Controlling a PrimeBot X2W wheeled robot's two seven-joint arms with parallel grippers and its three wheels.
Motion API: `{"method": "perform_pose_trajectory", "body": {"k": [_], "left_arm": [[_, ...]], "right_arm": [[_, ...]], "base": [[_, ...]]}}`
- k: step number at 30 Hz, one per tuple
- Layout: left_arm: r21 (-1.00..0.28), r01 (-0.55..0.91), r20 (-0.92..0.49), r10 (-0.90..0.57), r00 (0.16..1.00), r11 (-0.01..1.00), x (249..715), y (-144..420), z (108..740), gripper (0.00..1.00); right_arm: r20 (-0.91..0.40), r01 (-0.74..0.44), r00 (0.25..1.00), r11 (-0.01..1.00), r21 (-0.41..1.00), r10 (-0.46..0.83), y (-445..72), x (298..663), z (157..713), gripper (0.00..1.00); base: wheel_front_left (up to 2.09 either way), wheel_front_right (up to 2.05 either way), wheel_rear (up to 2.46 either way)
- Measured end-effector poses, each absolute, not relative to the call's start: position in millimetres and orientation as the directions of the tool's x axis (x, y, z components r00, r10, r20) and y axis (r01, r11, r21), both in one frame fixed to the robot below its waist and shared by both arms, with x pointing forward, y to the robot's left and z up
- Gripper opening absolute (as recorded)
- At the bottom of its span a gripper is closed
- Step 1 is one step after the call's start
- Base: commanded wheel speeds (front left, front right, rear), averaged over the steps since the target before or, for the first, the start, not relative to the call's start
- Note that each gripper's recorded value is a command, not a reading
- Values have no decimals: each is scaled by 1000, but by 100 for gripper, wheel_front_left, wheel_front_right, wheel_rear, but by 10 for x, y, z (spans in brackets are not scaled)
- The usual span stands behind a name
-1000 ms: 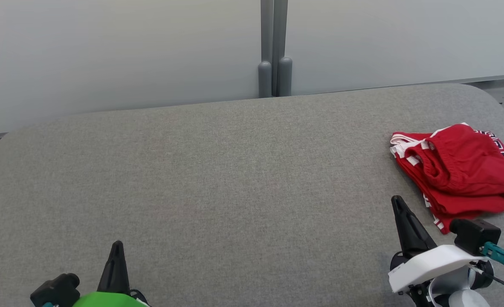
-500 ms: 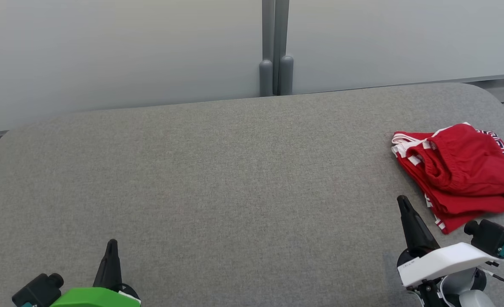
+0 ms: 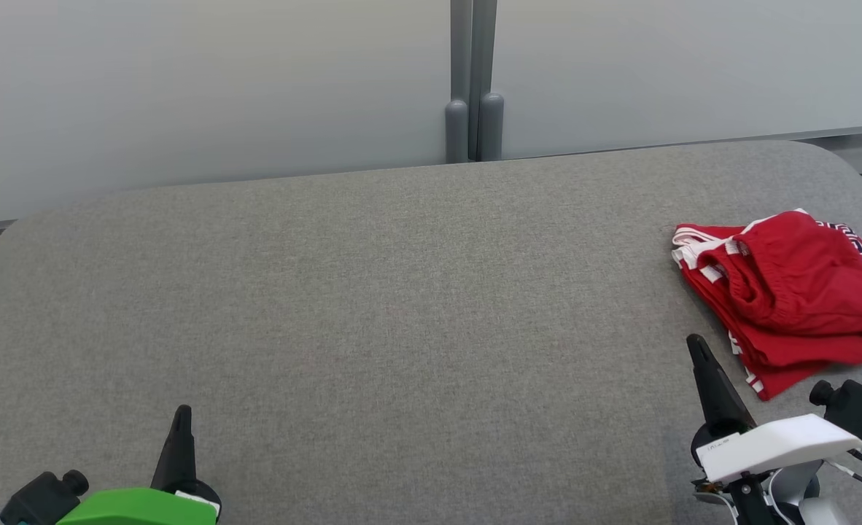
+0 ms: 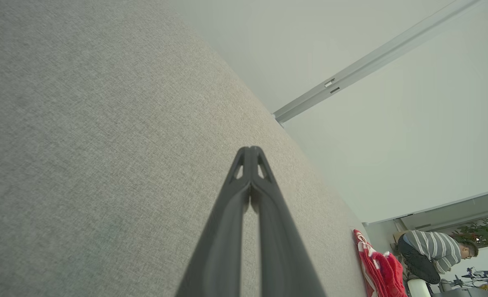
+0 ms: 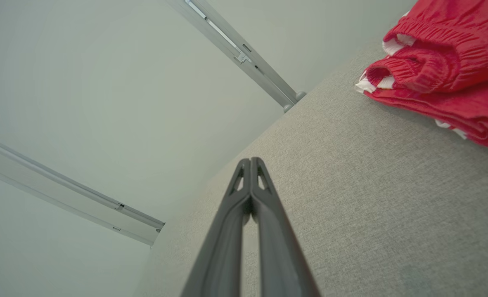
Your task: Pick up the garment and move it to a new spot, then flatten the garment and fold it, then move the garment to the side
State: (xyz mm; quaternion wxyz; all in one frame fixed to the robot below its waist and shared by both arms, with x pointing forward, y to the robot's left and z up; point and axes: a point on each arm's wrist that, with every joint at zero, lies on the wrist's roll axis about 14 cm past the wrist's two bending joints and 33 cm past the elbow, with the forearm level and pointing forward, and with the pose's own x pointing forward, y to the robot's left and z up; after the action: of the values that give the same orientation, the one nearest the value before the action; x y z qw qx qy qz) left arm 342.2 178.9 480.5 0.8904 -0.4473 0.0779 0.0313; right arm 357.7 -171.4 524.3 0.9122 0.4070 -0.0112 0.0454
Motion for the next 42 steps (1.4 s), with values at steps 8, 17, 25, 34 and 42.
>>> {"method": "perform_pose_trajectory", "body": {"k": [8, 17, 25, 34, 42], "left_arm": [[-843, -127, -159, -16, 987, 523, 3433, 1818, 4827, 0], [-883, -124, -149, -19, 989, 454, 3442, 1851, 4848, 0], [-916, -118, -136, -19, 991, 384, 3450, 1879, 4873, 0], [-946, -106, -117, -18, 993, 306, 3457, 1920, 4904, 0], [-965, -94, -100, -13, 995, 244, 3463, 1959, 4933, 0]], "right_arm": [[55, -84, 996, 590, 803, 66, -1737, 3582, 5235, 0], [51, -75, 997, 515, 854, 59, -1753, 3583, 5219, 0], [45, -65, 997, 440, 895, 55, -1770, 3584, 5201, 0], [41, -55, 998, 353, 934, 47, -1793, 3589, 5187, 0], [36, -47, 998, 286, 957, 43, -1808, 3592, 5173, 0]], "base": [[0, 0, 0], [0, 0, 0], [0, 0, 0], [0, 0, 0], [0, 0, 0]]}}
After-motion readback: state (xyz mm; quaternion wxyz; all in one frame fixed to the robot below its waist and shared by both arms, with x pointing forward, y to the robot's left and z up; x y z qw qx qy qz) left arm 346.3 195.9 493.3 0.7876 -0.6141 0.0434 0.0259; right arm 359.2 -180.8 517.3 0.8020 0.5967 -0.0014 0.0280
